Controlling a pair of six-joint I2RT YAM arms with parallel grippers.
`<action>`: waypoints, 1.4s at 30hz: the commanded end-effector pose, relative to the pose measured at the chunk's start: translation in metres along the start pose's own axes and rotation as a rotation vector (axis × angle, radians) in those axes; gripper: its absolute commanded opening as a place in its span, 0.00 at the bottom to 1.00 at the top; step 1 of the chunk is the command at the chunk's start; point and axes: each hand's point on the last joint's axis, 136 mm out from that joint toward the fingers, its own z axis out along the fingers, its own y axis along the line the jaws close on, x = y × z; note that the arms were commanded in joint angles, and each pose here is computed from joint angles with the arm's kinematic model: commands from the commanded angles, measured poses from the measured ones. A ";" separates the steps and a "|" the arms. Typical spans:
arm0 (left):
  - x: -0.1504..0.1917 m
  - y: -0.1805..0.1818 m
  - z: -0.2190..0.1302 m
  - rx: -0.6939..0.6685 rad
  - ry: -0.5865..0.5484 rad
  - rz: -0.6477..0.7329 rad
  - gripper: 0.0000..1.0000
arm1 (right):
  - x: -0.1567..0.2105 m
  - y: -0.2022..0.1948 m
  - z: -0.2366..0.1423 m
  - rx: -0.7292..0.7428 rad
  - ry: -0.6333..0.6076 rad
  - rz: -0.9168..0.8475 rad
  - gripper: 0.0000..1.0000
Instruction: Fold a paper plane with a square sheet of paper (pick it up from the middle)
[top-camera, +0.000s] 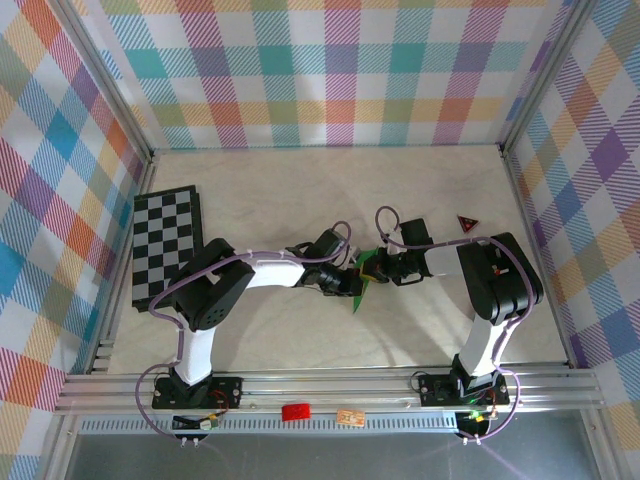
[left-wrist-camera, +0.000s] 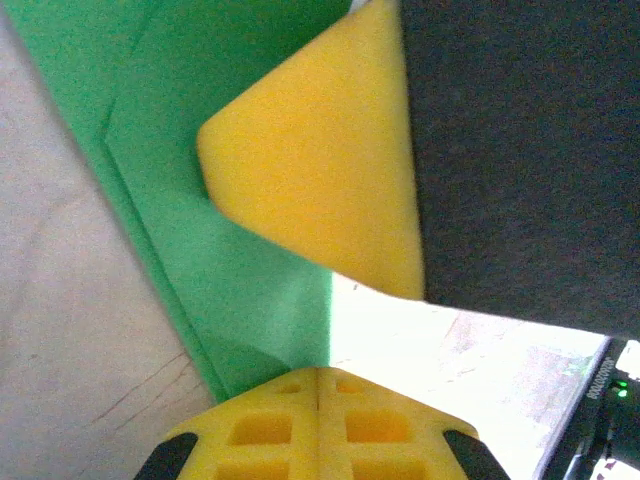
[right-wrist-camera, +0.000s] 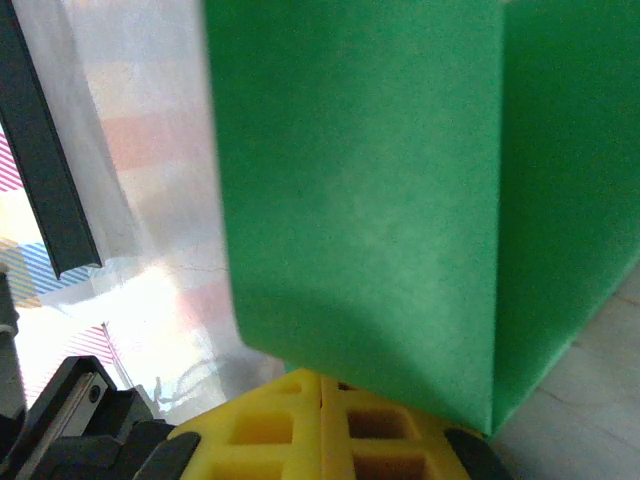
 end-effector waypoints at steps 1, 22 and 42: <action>0.021 0.018 -0.004 -0.089 0.043 0.008 0.01 | 0.023 -0.056 0.005 0.202 0.040 0.115 0.05; 0.008 -0.044 -0.006 0.070 0.027 0.087 0.02 | 0.024 -0.057 0.005 0.209 0.042 0.117 0.05; 0.036 -0.006 -0.002 -0.012 0.053 0.030 0.01 | 0.025 -0.058 0.005 0.211 0.043 0.117 0.05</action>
